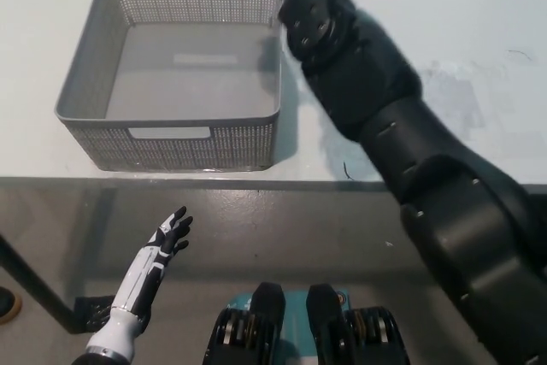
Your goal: Use the right hand to pick up a webcam and put it into a container on the left side
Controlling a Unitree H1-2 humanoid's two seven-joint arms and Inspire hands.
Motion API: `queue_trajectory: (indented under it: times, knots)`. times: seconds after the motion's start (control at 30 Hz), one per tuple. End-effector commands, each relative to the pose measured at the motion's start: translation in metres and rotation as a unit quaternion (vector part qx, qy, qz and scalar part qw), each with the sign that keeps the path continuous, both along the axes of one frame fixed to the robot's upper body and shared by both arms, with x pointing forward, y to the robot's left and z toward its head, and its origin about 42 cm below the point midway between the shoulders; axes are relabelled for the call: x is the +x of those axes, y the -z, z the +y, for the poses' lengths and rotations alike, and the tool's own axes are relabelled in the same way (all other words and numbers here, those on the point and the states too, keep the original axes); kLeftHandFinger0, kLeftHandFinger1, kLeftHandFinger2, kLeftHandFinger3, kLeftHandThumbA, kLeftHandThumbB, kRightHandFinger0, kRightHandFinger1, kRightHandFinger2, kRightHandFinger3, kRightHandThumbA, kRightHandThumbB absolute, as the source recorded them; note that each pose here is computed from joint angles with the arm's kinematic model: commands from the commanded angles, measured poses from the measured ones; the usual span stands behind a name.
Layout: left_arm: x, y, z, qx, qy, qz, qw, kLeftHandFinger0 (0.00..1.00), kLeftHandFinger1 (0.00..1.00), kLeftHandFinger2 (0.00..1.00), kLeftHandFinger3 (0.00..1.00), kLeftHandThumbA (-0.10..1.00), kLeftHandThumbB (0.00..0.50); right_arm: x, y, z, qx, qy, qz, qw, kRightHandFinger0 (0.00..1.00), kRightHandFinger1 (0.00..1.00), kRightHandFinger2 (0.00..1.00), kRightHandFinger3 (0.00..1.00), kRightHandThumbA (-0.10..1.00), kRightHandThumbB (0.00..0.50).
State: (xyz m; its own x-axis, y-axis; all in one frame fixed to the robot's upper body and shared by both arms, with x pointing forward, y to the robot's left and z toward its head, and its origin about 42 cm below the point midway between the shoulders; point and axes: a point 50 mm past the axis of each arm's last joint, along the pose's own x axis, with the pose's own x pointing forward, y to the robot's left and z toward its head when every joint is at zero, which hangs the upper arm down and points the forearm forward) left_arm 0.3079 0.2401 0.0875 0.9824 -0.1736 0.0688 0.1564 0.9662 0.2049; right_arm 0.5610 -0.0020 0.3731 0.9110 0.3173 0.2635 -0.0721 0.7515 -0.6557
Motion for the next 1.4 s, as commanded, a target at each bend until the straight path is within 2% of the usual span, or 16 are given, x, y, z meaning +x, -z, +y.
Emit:
queue_trajectory:
  times: [0.0,0.13,0.27,0.43,0.6,0.73,0.9,0.93,0.97,1.0,1.03,1.07,1.13,1.17,1.2,1.37]
  knots:
    - [0.004,-0.014,-0.002,0.011,0.008,-0.026,1.0,1.0,1.0,1.0,1.0,1.0,0.184,-0.002,-0.03,0.016,0.03,-0.016,-0.042,0.999,0.0,0.36,0.78,0.77,-0.1,0.187]
    - [0.006,-0.017,-0.002,0.018,0.013,-0.031,0.999,1.0,1.0,1.0,1.0,1.0,0.17,0.0,0.001,0.009,0.022,-0.012,-0.008,1.0,0.01,0.41,0.8,0.79,-0.1,0.174]
    - [0.008,-0.019,-0.004,0.02,0.016,-0.031,0.999,1.0,1.0,1.0,1.0,1.0,0.179,-0.002,0.031,0.006,0.015,-0.015,0.031,0.999,0.0,0.33,0.73,0.75,-0.1,0.173]
    - [0.011,-0.02,-0.005,0.017,0.018,-0.033,0.999,1.0,1.0,1.0,1.0,1.0,0.186,-0.006,0.047,0.01,0.012,-0.01,0.056,0.998,0.0,0.39,0.78,0.83,-0.1,0.159]
    - [0.013,-0.024,-0.005,0.025,0.024,-0.039,0.999,1.0,1.0,1.0,1.0,1.0,0.18,-0.011,0.058,0.015,0.014,-0.016,0.057,0.998,0.0,0.33,0.71,0.7,-0.1,0.179]
    - [0.018,-0.027,-0.005,0.032,0.027,-0.045,0.998,1.0,1.0,1.0,1.0,1.0,0.185,-0.01,0.056,0.015,0.015,-0.02,0.055,0.998,0.0,0.32,0.71,0.69,-0.1,0.174]
    - [0.021,-0.029,-0.008,0.037,0.037,-0.049,0.997,1.0,1.0,1.0,1.0,1.0,0.159,-0.01,0.05,0.017,0.01,-0.035,0.054,0.998,0.0,0.33,0.71,0.7,-0.1,0.177]
    - [0.022,-0.029,-0.008,0.035,0.038,-0.049,0.997,1.0,1.0,1.0,1.0,1.0,0.158,-0.01,0.049,0.018,0.009,-0.037,0.054,0.998,0.13,0.44,0.75,0.75,0.04,0.179]
    - [0.023,-0.03,-0.008,0.035,0.039,-0.049,0.997,1.0,1.0,1.0,1.0,1.0,0.159,-0.009,0.046,0.017,0.007,-0.039,0.054,0.998,0.42,0.65,0.84,0.88,0.26,0.202]
    - [0.023,-0.031,-0.008,0.037,0.039,-0.049,0.997,1.0,1.0,1.0,1.0,1.0,0.16,-0.008,0.045,0.017,0.006,-0.041,0.054,0.998,0.49,0.65,0.8,0.87,0.33,0.204]
    - [0.025,-0.032,-0.008,0.04,0.04,-0.05,0.997,1.0,1.0,1.0,1.0,1.0,0.148,-0.007,0.042,0.014,-0.002,-0.057,0.063,0.996,0.82,0.96,1.0,1.0,0.56,0.282]
    - [0.025,-0.033,-0.009,0.041,0.042,-0.052,0.997,1.0,1.0,1.0,1.0,1.0,0.148,-0.005,0.041,0.012,-0.015,-0.074,0.073,0.995,1.0,1.0,1.0,1.0,0.72,0.347]
    - [0.024,-0.034,-0.01,0.042,0.044,-0.051,0.997,1.0,1.0,1.0,1.0,1.0,0.144,-0.003,0.037,0.009,-0.045,-0.081,0.071,0.993,1.0,1.0,1.0,1.0,0.93,0.448]
    - [0.025,-0.034,-0.01,0.04,0.045,-0.051,0.997,1.0,1.0,1.0,1.0,1.0,0.143,-0.002,0.036,0.007,-0.047,-0.081,0.067,0.993,1.0,1.0,1.0,1.0,1.0,0.471]
    - [0.025,-0.034,-0.01,0.038,0.045,-0.051,0.997,1.0,1.0,1.0,1.0,1.0,0.143,-0.002,0.035,0.006,-0.048,-0.081,0.066,0.993,1.0,1.0,1.0,1.0,1.0,0.472]
    - [0.027,-0.034,-0.009,0.045,0.049,-0.051,0.996,1.0,1.0,1.0,1.0,1.0,0.151,0.004,0.016,-0.008,-0.03,-0.075,0.046,0.996,1.0,1.0,1.0,1.0,1.0,0.391]
